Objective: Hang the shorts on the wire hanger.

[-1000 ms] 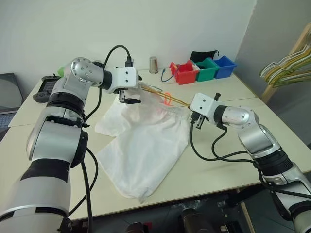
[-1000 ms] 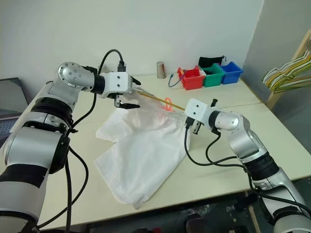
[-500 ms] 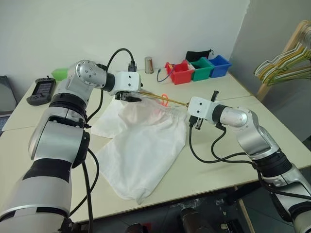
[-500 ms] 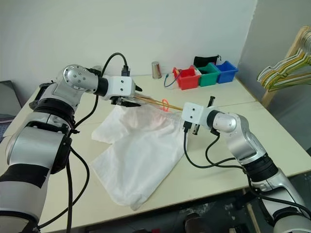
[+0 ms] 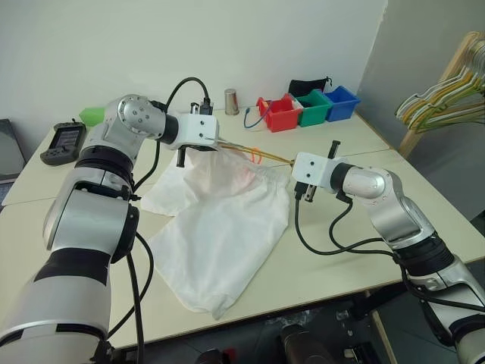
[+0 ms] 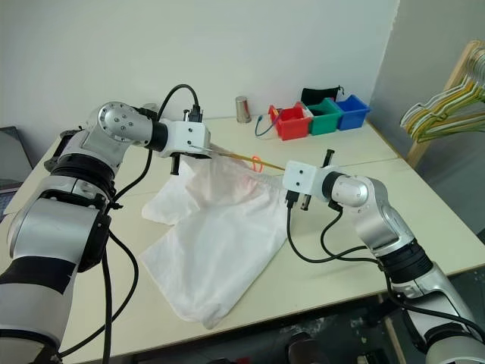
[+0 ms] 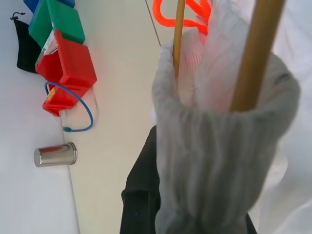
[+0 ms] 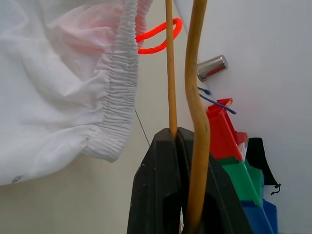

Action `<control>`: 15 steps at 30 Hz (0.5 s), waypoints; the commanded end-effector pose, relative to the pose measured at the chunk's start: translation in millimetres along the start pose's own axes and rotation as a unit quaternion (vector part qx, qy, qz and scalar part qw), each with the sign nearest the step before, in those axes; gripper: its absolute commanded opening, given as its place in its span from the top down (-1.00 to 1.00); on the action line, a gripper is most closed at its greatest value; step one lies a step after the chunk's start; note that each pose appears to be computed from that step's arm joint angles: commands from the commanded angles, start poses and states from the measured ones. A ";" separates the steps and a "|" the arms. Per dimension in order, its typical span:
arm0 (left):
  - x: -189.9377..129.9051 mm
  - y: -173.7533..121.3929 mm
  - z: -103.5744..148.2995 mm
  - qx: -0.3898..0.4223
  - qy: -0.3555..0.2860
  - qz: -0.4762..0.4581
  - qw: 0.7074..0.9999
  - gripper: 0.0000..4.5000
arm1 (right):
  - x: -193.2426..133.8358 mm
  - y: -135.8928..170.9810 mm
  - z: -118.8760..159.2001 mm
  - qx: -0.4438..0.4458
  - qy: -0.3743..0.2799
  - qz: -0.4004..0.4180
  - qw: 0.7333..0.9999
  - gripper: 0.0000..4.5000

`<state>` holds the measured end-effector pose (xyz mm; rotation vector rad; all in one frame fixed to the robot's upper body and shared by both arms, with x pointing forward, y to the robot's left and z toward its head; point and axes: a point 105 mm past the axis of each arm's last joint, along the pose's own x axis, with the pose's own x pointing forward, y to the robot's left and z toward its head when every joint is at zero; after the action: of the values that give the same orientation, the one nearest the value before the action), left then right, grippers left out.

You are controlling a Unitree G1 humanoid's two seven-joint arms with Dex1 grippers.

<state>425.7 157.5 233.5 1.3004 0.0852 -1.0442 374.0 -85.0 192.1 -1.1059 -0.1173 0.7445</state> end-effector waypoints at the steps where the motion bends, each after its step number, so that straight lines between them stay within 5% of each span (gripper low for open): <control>1: -8.4 10.8 3.4 0.002 -0.009 0.029 1.000 1.00 | -5.0 -11.5 14.2 -0.016 -0.024 -0.018 0.999 1.00; 5: -8.2 9.9 3.6 0.000 -0.011 0.027 1.000 1.00 | -5.7 -9.4 14.0 -0.014 -0.025 -0.008 1.000 1.00; 15: 0.1 -4.7 1.8 -0.004 -0.028 0.013 1.000 1.00 | -22.9 -16.0 5.5 -0.020 -0.016 0.025 0.999 0.05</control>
<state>421.6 158.3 216.8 1.2797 0.1005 -1.0852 367.0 -95.4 194.5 -1.1179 -0.0722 0.8182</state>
